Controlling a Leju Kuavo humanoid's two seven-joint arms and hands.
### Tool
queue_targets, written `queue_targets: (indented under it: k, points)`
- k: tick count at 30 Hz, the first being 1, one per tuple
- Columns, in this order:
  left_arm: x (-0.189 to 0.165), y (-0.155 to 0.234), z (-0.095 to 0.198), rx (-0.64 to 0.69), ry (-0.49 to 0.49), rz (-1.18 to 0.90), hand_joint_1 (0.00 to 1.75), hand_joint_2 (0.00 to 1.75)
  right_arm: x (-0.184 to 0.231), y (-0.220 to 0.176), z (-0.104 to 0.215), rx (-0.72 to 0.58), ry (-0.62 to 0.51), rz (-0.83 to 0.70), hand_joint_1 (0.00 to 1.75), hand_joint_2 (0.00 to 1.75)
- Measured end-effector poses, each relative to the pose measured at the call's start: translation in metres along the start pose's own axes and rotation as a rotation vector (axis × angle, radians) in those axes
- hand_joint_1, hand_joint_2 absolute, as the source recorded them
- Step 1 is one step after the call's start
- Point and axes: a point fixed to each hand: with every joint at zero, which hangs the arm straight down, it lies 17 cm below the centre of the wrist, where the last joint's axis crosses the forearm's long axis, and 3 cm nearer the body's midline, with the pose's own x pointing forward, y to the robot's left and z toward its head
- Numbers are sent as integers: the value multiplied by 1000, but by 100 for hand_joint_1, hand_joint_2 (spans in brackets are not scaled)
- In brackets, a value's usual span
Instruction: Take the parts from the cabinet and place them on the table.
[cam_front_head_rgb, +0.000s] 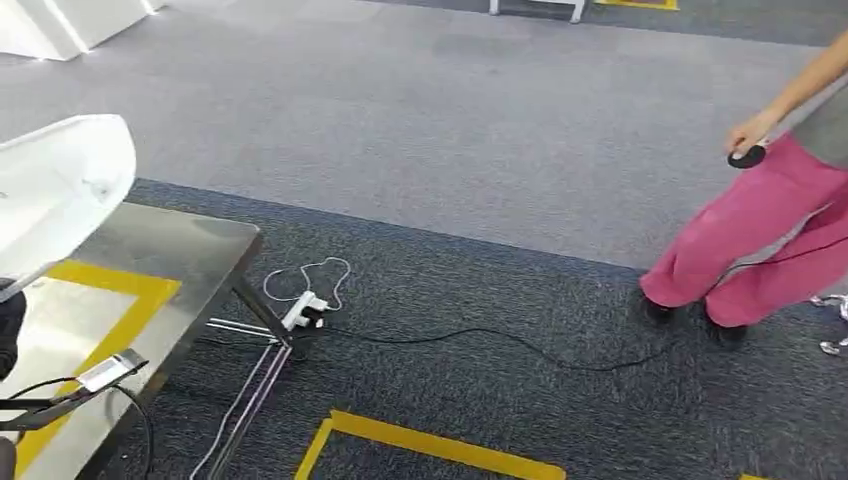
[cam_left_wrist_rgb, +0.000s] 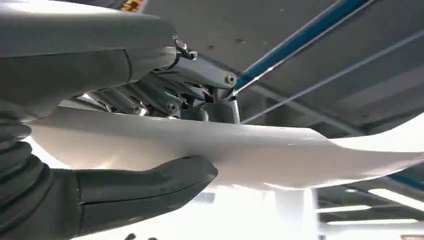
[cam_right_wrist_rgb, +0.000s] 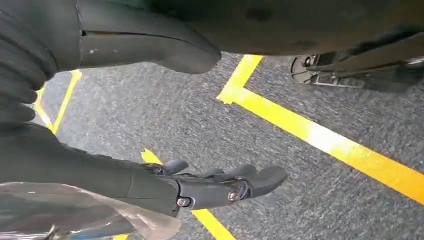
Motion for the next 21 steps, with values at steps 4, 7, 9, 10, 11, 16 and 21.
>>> queue_targets:
  k: [4,7,9,10,11,16,21]
  points:
    - [-2,-6,2,-14,22,7,175,175,0,0,0,0,0,0,0,175]
    - [-3,-9,0,-16,47,18,175,175,0,0,0,1,0,0,0,175]
    - [-6,-14,3,-31,59,20,175,175,-1,1,0,2,3,-1,0,175]
    - [-7,-16,5,-37,61,19,175,175,0,1,0,2,1,-1,0,175]
    - [-7,-16,3,-36,63,19,175,175,1,1,0,2,1,-1,0,175]
    - [-4,-25,8,-60,63,29,175,175,-3,2,1,3,7,1,0,175]
    - [-7,-28,7,-63,65,24,175,175,-2,2,1,5,6,6,0,175]
